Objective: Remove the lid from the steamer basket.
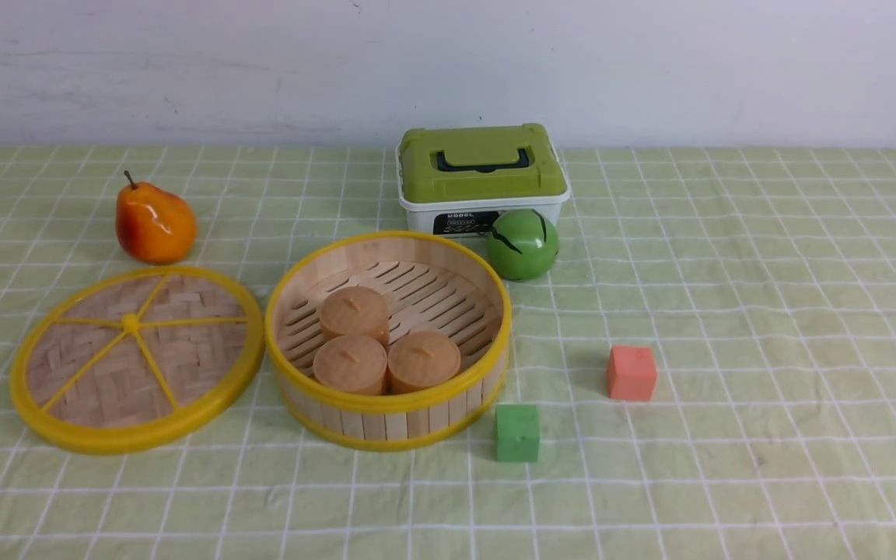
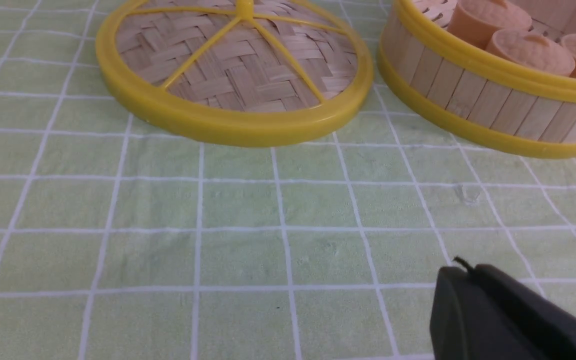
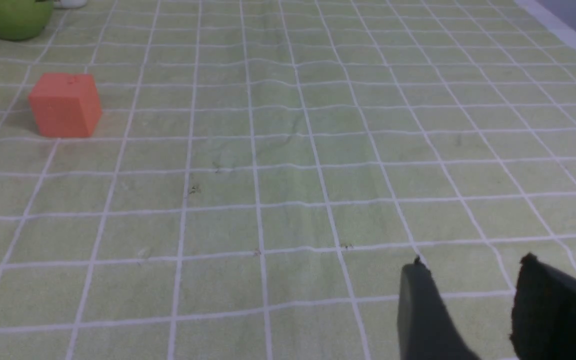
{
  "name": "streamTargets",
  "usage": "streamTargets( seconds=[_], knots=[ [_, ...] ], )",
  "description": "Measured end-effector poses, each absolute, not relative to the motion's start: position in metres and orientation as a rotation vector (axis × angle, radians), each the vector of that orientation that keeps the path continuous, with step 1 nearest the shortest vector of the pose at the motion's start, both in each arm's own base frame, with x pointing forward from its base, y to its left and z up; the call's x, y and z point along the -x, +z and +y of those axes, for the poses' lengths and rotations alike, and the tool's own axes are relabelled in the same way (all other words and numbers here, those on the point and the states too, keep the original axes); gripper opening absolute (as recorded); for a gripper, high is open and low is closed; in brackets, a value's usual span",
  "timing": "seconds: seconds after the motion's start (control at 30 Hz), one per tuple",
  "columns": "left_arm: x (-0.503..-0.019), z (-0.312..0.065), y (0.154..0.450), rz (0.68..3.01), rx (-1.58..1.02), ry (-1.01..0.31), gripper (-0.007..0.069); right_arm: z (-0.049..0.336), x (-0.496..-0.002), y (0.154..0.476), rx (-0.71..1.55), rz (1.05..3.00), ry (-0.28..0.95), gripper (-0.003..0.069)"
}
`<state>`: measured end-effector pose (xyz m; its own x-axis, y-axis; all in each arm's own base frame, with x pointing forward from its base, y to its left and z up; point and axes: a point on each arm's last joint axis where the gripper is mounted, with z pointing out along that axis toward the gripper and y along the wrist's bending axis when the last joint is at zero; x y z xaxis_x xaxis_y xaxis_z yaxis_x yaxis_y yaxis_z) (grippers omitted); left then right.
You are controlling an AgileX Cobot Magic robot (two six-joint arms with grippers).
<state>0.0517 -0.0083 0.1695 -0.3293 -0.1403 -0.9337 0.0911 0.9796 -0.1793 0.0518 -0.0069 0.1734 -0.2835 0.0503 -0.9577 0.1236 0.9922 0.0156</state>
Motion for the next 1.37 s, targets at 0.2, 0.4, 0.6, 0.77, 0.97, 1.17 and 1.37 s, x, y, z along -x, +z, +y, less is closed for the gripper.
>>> streamTargets(
  seconds=[0.2, 0.4, 0.6, 0.77, 0.97, 1.17, 1.37],
  knots=[
    [-0.0517, -0.0084, 0.1695, 1.892, 0.037, -0.236, -0.0011, -0.0069, -0.0518, 0.1734, -0.126, 1.859, -0.071, 0.0241],
    [-0.0517, -0.0084, 0.1695, 1.892, 0.037, -0.237, -0.0005, -0.0069, -0.0518, 0.1734, -0.126, 1.859, -0.071, 0.0241],
    [-0.0517, -0.0084, 0.1695, 1.892, 0.037, -0.237, -0.0001, -0.0069, -0.0518, 0.1734, -0.126, 1.859, -0.071, 0.0241],
    [-0.0517, -0.0084, 0.1695, 1.892, 0.038, -0.237, 0.0005, -0.0069, -0.0518, 0.1734, -0.126, 1.859, -0.071, 0.0241],
    [-0.0517, -0.0084, 0.1695, 1.892, 0.038, -0.237, 0.0011, -0.0069, -0.0518, 0.1734, -0.126, 1.859, -0.071, 0.0241],
    [-0.0517, -0.0084, 0.1695, 1.892, 0.038, -0.237, 0.0018, -0.0069, -0.0518, 0.1734, -0.126, 1.859, -0.071, 0.0241],
    [-0.0517, -0.0084, 0.1695, 1.892, 0.038, -0.237, 0.0019, -0.0069, -0.0518, 0.1734, -0.126, 1.859, -0.071, 0.0241]
  ],
)
